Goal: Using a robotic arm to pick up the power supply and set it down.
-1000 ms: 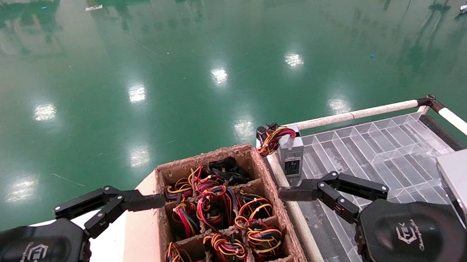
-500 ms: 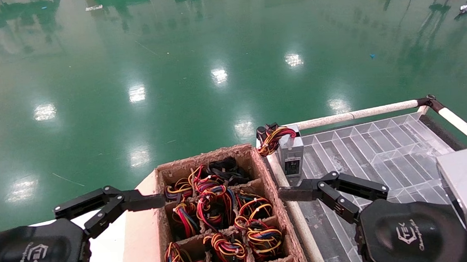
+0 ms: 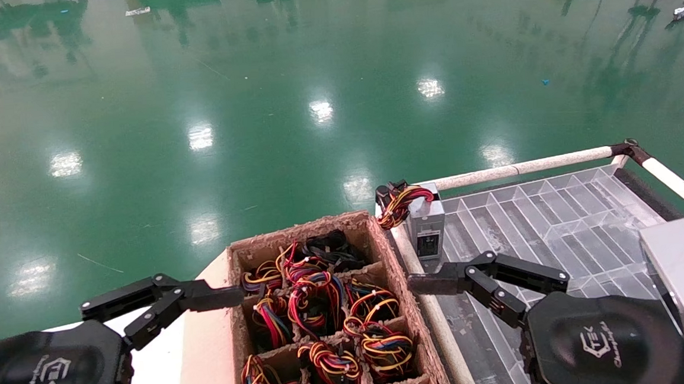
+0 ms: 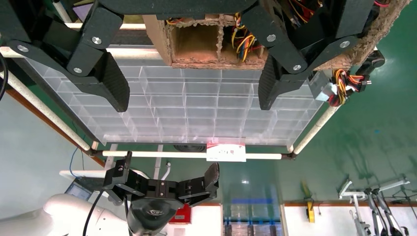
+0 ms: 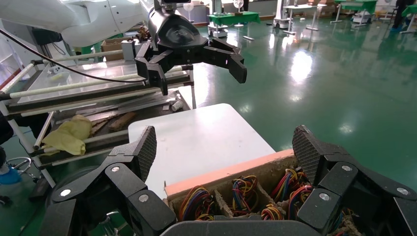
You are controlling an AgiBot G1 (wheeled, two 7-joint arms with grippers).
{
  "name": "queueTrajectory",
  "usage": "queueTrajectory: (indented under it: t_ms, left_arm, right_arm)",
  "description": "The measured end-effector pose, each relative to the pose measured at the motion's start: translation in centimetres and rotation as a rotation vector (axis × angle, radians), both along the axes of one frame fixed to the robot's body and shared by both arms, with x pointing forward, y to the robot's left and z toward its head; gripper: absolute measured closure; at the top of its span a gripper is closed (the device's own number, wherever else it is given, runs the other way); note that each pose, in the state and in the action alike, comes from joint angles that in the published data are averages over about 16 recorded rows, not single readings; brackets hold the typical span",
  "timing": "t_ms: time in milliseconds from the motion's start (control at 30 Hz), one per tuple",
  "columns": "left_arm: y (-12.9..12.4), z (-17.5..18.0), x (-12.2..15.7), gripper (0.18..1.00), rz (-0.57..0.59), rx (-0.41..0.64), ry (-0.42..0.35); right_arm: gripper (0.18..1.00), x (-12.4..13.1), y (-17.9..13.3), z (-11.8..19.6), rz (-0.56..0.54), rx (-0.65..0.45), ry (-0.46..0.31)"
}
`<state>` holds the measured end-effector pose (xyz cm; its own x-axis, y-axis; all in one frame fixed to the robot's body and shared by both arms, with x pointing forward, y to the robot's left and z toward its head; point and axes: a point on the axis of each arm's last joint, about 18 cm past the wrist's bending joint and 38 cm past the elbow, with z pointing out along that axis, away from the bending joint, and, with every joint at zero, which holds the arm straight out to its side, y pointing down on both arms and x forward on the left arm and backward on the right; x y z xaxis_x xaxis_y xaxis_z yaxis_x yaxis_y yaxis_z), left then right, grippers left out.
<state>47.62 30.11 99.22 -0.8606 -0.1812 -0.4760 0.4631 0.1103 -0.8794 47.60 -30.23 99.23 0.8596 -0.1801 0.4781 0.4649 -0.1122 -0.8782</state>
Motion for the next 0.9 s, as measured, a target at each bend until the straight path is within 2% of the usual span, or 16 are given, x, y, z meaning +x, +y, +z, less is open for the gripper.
queueTrajectory:
  t_ms: [267, 467, 633, 900]
  left_arm:
    - [0.0, 0.0, 0.0, 0.288, 0.0, 0.0, 0.0]
    - [0.0, 0.0, 0.0, 0.39, 0.0, 0.0, 0.0]
    - [0.0, 0.0, 0.0, 0.506, 0.0, 0.0, 0.0]
    - [0.0, 0.0, 0.0, 0.694, 0.0, 0.0, 0.0]
  right_arm:
    - [0.178, 0.0, 0.0, 0.0, 0.0, 0.0, 0.0]
    - [0.178, 0.1, 0.1, -0.3, -0.003, -0.014, 0.004]
    - [0.178, 0.8, 0.2, -1.2, -0.032, -0.065, 0.016]
    - [0.178, 3.3, 0.6, -3.4, -0.142, -0.215, 0.042]
